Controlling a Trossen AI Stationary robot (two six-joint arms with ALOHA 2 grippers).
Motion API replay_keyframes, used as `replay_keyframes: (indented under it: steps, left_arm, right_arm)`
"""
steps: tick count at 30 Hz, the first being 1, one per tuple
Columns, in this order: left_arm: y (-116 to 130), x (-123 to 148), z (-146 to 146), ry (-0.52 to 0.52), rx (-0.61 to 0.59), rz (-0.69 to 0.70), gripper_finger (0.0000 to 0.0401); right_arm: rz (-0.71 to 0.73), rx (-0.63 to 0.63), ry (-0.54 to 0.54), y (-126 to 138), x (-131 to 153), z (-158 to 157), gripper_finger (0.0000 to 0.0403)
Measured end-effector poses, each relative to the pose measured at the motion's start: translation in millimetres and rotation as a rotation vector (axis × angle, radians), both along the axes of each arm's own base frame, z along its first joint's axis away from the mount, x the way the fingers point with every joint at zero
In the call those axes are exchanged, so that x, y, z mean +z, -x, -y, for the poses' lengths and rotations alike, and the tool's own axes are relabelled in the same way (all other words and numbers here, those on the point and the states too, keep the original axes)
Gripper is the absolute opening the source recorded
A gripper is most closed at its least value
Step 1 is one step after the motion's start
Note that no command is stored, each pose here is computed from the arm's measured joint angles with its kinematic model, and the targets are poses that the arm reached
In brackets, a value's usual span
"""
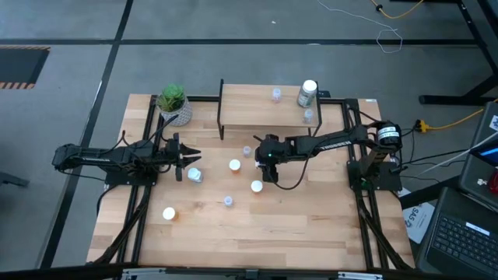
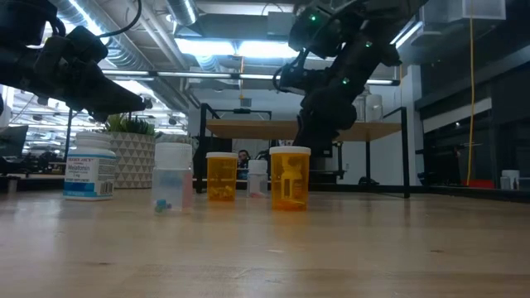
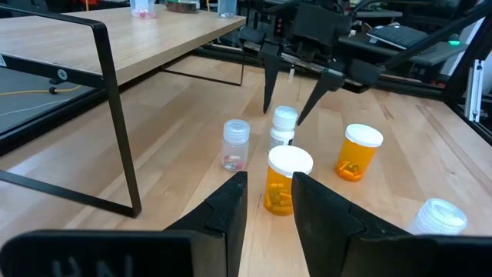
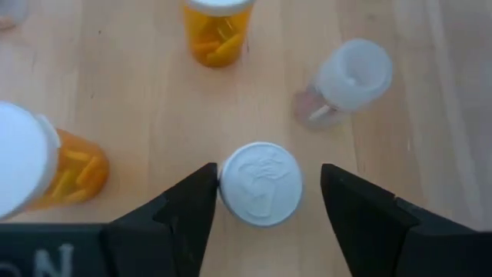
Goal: Pick and place medicine bottles onto shelf by color
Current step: Put the white pill bottle on the shelf
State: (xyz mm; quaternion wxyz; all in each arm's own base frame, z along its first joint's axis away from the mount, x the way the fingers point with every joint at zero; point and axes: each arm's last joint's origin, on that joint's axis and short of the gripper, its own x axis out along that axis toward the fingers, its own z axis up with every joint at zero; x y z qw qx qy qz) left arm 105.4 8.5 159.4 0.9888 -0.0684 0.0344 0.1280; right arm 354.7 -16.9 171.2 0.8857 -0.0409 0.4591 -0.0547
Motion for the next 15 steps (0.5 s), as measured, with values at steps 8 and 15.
replay_keyframes:
  steps: [8,15]
  left_arm:
    - [0,0,0,0.0,0.0,0.0,0.0098]
    - [0,0,0,0.0,0.0,0.0,0.0098]
  right_arm:
    - [-0.001,-0.036,-0.035,-1,3,0,0.0146]
    - [0.019,-0.025,-0.011,-16,67,1,0.0146]
